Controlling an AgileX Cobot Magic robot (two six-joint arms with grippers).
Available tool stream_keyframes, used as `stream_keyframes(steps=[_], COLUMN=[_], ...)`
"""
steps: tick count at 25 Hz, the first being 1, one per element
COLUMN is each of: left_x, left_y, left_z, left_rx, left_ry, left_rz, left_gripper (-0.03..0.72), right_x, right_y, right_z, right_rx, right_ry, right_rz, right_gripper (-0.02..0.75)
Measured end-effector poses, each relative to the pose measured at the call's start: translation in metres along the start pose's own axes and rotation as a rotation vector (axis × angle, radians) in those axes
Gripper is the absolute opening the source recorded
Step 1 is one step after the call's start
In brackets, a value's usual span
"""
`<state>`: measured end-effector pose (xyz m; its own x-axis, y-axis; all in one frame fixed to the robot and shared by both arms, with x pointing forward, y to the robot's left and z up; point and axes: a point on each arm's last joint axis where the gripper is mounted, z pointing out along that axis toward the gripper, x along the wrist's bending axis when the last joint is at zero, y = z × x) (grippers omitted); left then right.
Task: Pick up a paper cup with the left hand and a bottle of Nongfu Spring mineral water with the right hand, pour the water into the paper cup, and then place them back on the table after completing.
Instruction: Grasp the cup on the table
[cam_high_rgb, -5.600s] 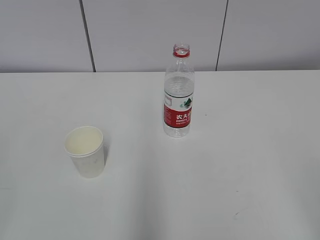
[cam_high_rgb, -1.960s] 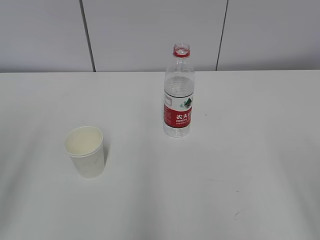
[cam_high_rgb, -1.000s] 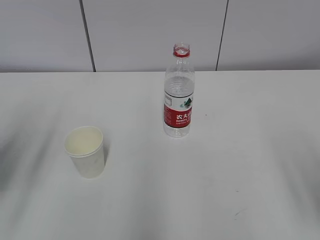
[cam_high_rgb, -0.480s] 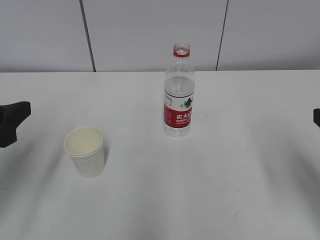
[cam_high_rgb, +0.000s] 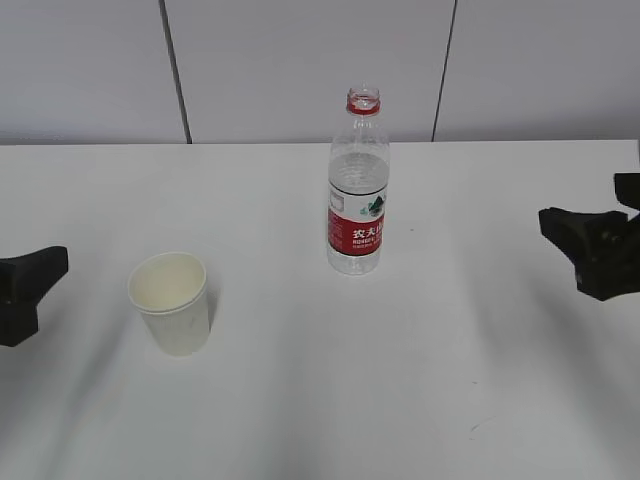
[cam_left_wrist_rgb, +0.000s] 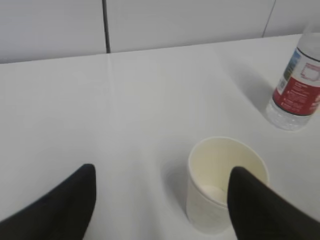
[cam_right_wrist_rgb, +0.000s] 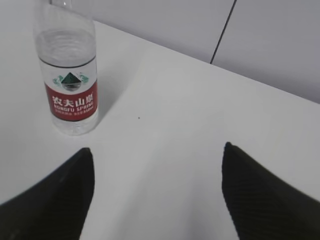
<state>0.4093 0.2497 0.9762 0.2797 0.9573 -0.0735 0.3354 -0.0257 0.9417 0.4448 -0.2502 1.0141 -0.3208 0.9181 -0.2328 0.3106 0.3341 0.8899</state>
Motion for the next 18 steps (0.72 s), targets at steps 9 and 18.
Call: stream_keyframes(steps=[9, 18], left_x=[-0.018, -0.02], left_y=[-0.019, -0.031], left_z=[0.019, 0.033], left_rx=[0.094, 0.118], left_ry=[-0.093, -0.112], left_rz=[0.033, 0.046], left_gripper=[0.5, 0.5], right_x=[0.003, 0.012], right_y=[0.005, 0.01], right_z=[0.024, 0.033], right_rx=[-0.036, -0.122], right_ry=[0.034, 0.119], right_rz=[-0.024, -0.009], right_gripper=[0.587, 0.587])
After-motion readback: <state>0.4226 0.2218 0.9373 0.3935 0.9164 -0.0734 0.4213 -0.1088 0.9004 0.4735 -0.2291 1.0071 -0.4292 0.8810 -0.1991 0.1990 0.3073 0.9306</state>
